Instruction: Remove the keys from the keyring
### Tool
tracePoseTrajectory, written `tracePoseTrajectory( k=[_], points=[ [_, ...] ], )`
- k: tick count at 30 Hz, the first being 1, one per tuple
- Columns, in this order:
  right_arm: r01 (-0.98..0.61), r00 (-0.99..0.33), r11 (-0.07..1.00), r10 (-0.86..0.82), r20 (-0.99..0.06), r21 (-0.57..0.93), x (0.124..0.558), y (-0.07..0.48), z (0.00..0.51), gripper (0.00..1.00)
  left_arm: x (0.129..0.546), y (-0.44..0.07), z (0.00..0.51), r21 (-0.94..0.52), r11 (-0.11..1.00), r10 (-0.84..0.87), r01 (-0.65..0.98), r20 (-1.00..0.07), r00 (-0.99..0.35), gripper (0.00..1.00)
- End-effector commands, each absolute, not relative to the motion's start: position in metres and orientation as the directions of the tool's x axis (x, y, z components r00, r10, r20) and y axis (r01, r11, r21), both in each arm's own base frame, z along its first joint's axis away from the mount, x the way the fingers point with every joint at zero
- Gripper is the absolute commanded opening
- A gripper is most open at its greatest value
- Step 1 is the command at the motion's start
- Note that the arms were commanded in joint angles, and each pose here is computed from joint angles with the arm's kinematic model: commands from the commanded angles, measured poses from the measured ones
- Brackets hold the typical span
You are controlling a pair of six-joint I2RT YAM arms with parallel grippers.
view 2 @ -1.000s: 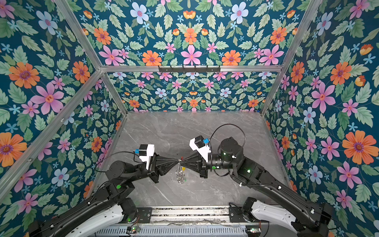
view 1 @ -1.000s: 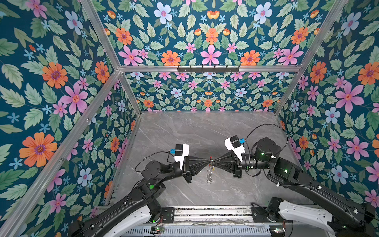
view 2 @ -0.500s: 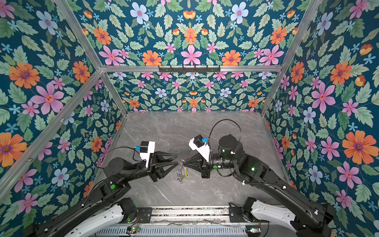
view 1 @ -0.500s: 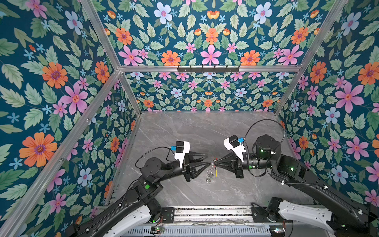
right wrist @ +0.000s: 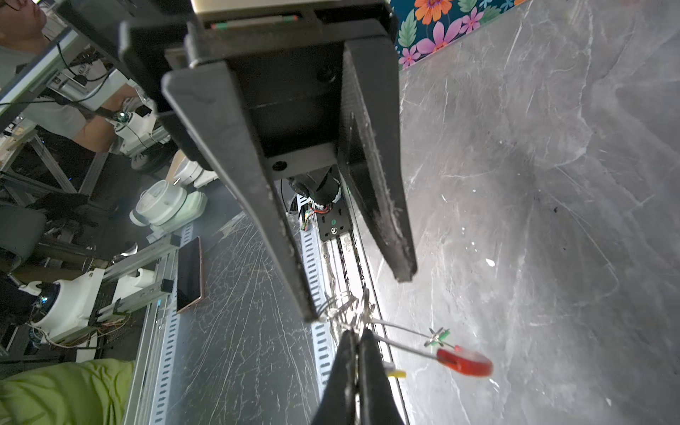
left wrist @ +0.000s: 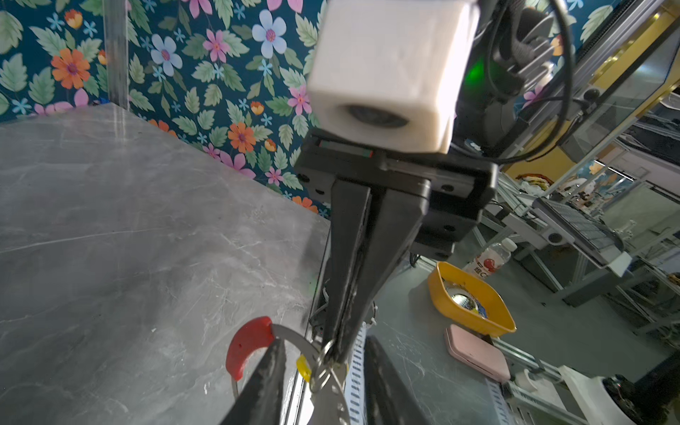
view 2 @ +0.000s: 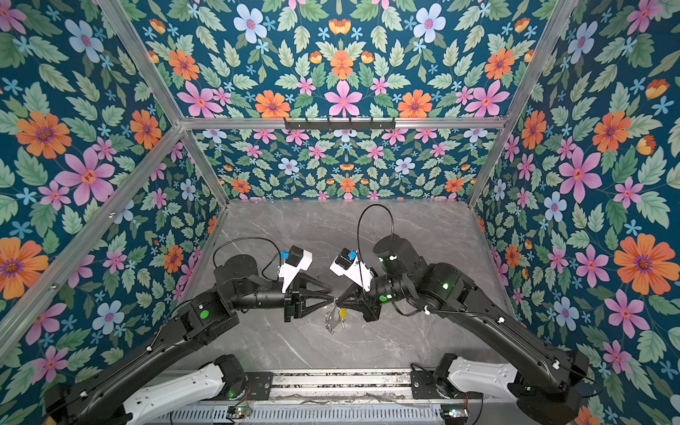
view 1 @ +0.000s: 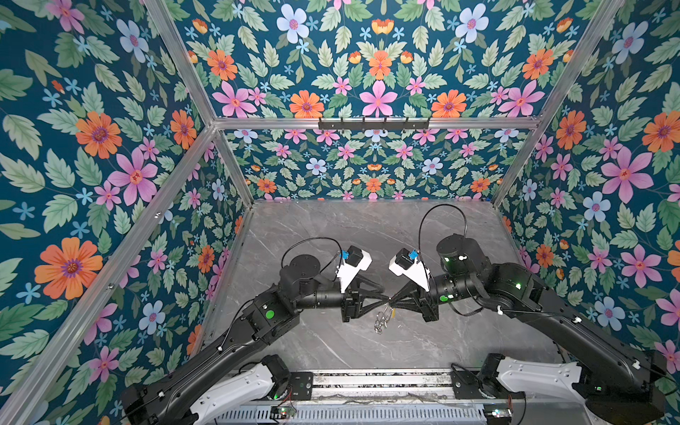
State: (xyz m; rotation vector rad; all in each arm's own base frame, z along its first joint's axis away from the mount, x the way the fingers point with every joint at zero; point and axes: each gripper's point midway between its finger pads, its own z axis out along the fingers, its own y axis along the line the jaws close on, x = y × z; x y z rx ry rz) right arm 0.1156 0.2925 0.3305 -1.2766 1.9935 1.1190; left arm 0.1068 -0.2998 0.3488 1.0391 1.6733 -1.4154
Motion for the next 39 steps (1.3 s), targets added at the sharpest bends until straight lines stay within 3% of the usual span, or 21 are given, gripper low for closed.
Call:
tracePoseTrajectory(
  k=[1, 5, 11, 20, 25, 31, 35, 39],
  points=[
    [-0.915, -0.404, 0.207, -0.497, -0.768, 0.347, 0.114, 0.290, 0.330, 0.00, 0.097, -0.301, 0.345, -0.427, 0.028, 0.184, 0.904, -0.887, -0.424, 0.37],
    [-0.916, -0.402, 0.211, -0.498, -0.768, 0.342, 0.115, 0.291, 0.331, 0.00, 0.095, -0.304, 0.343, -0.435, 0.012, 0.202, 0.900, -0.881, -0.429, 0.36],
    [-0.915, -0.403, 0.225, -0.504, -0.764, 0.334, 0.118, 0.290, 0.329, 0.00, 0.092, -0.305, 0.346, -0.431, -0.021, 0.199, 0.902, -0.886, -0.419, 0.19],
    [-0.914, -0.406, 0.245, -0.508, -0.760, 0.324, 0.123, 0.291, 0.326, 0.00, 0.091, -0.309, 0.347, -0.442, -0.046, 0.211, 0.896, -0.881, -0.424, 0.15],
    [-0.913, -0.407, 0.254, -0.503, -0.762, 0.320, 0.126, 0.293, 0.326, 0.00, 0.091, -0.311, 0.347, -0.441, -0.053, 0.211, 0.896, -0.882, -0.422, 0.02],
    [-0.912, -0.403, 0.273, -0.466, -0.788, 0.306, 0.133, 0.296, 0.334, 0.00, 0.095, -0.309, 0.348, -0.417, -0.028, 0.173, 0.908, -0.897, -0.407, 0.00],
    [-0.916, -0.373, 0.295, -0.382, -0.846, 0.271, 0.140, 0.295, 0.348, 0.36, 0.101, -0.301, 0.363, -0.353, 0.006, 0.068, 0.935, -0.933, -0.353, 0.00],
    [-0.922, -0.280, 0.334, -0.220, -0.935, 0.198, 0.145, 0.289, 0.372, 0.47, 0.106, -0.290, 0.378, -0.294, 0.050, -0.053, 0.954, -0.955, -0.291, 0.00]
  ],
)
